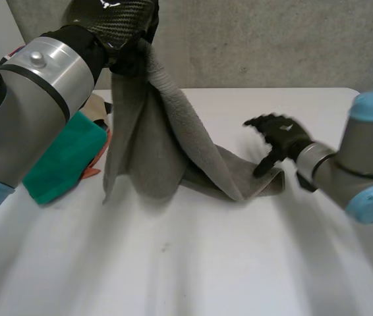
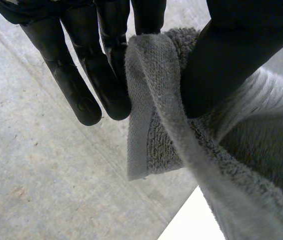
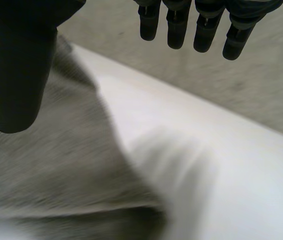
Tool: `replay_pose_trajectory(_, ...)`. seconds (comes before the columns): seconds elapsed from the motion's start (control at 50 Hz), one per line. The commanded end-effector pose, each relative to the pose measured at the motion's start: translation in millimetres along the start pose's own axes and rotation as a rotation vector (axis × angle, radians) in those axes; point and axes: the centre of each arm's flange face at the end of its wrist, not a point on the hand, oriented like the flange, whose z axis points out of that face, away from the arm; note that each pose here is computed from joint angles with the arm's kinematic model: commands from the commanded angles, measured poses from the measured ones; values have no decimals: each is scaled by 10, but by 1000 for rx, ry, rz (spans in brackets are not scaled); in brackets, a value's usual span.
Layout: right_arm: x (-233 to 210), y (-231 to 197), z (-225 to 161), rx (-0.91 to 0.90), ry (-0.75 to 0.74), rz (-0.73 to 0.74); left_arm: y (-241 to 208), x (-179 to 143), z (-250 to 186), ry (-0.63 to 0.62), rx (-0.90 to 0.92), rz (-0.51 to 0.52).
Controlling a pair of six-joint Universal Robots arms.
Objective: Fold the laundry.
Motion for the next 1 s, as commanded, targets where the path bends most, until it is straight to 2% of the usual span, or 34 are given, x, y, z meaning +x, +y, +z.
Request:
replay_pose_trajectory(0.02, 265, -152, -366, -106, 55, -21, 11, -25, -24, 0, -16, -8)
replay_pose_trajectory(0.08, 102, 105, -512, -244, -3, -12, -50, -29, -31, -1, 4, -14)
replay_pose_trajectory(0.14, -78, 255, -529, -251, -44, -7, -111, -31, -38, -4, 21, -20)
replay_pose_trajectory(0.3, -473, 446, -323, -55, -52, 22, -311, -48, -56, -21, 65, -43)
replay_pose_trajectory(0.54, -434, 563, -33, -34, 4, -75, -514, -190, -156, -71, 106, -82)
replay_pose_trajectory(0.64, -232, 506, 92, -17, 75, -86, -522, -318, -203, -118, 104, -116)
replay_pose_trajectory(0.72, 57, 232, 23, 10, 166, -101, -421, -448, -239, -157, 73, -128)
replay_pose_trajectory(0.8, 197, -396, -240, 91, 177, -242, -148, -511, -251, -164, -13, -128)
replay_pose_trajectory(0.82, 230, -675, -378, 129, 175, -318, 6, -510, -260, -157, -63, -134)
replay_pose_trajectory(0.88, 261, -1159, -670, 182, 182, -434, 322, -504, -288, -156, -162, -144)
replay_pose_trajectory(1.0, 173, -1304, -772, 119, 120, -486, 963, -457, -335, -155, -349, -181)
